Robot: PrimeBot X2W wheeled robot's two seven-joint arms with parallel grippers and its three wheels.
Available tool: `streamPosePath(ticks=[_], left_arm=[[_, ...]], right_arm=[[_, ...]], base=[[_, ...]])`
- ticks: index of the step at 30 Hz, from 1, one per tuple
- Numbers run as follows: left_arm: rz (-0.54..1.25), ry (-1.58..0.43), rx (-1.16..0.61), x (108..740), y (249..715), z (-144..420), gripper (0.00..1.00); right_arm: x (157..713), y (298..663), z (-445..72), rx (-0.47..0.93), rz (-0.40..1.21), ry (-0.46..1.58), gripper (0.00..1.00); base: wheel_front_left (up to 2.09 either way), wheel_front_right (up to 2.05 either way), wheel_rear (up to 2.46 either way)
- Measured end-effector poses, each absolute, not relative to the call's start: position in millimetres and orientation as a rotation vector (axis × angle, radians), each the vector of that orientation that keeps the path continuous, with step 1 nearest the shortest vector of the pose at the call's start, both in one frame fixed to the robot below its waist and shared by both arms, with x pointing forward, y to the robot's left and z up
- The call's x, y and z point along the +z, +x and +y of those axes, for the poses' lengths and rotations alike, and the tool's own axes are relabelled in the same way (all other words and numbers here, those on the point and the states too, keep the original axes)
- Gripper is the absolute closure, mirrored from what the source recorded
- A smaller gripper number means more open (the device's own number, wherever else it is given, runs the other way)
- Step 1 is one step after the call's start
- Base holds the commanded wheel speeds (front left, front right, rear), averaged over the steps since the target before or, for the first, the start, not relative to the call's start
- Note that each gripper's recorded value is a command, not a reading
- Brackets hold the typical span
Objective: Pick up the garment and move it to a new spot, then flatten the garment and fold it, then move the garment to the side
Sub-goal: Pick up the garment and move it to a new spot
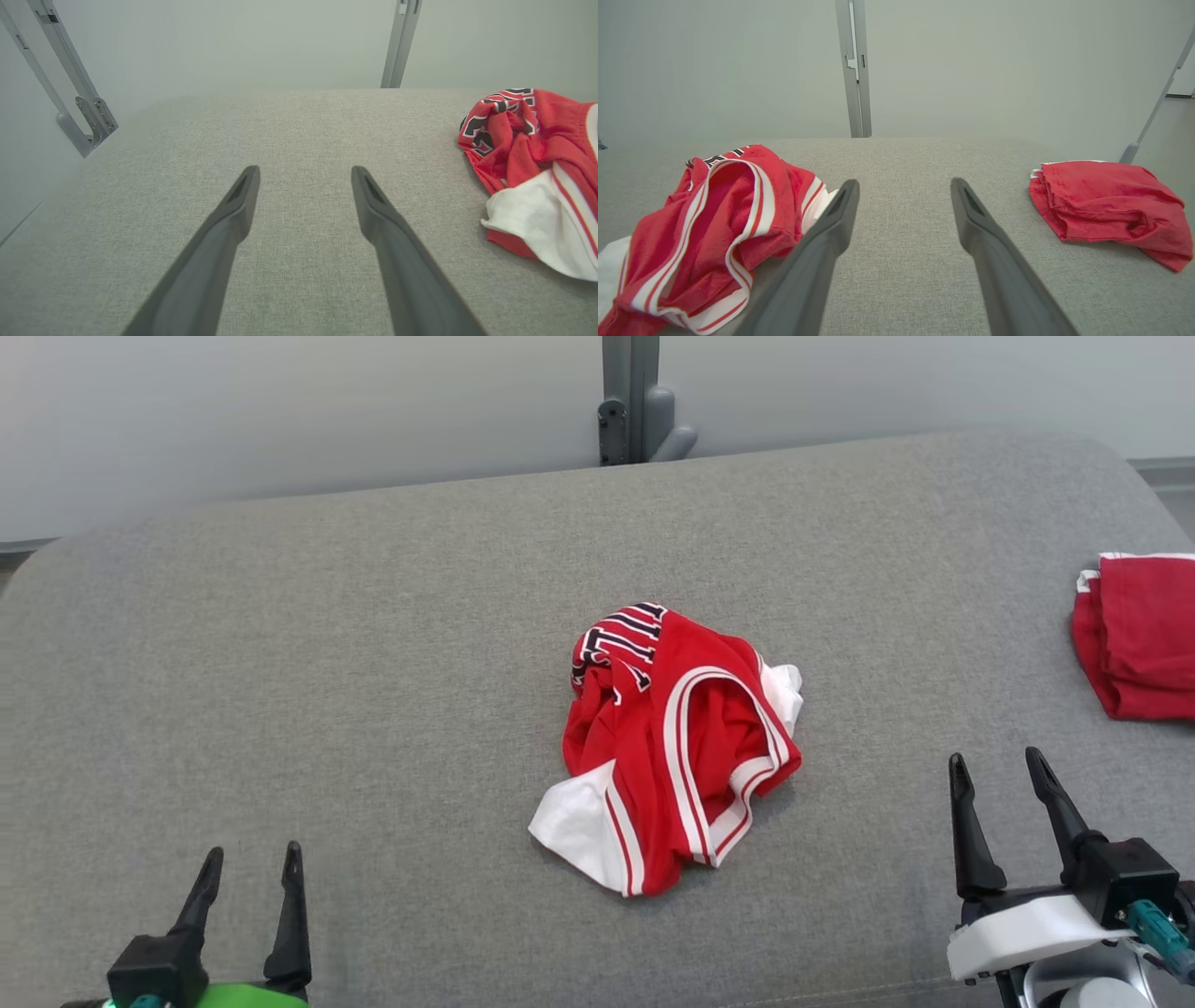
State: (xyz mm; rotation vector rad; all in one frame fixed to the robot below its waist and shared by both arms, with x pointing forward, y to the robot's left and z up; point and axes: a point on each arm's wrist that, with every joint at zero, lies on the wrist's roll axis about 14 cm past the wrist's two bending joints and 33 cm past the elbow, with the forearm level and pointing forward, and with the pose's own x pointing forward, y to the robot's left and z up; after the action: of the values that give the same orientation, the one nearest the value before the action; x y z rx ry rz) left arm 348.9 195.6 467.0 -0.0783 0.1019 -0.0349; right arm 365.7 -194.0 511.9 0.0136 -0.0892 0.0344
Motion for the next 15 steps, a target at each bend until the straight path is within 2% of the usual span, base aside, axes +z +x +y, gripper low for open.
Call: streamPosePath(ticks=[6, 15], left_arm=[[0.051, -0.082, 0.059, 478.2, 322.0, 226.6, 0.00], [0.017, -0.103, 0.105, 481.6, 305.0, 236.8, 0.00]], right_arm=[[504.5, 359.5, -183.7, 0.067, -0.065, 0.012, 0.00], [499.7, 357.8, -170.6, 0.109, -0.049, 0.011, 0.00]], base=[[0.00, 0.00, 0.00], [0.00, 0.00, 0.00]])
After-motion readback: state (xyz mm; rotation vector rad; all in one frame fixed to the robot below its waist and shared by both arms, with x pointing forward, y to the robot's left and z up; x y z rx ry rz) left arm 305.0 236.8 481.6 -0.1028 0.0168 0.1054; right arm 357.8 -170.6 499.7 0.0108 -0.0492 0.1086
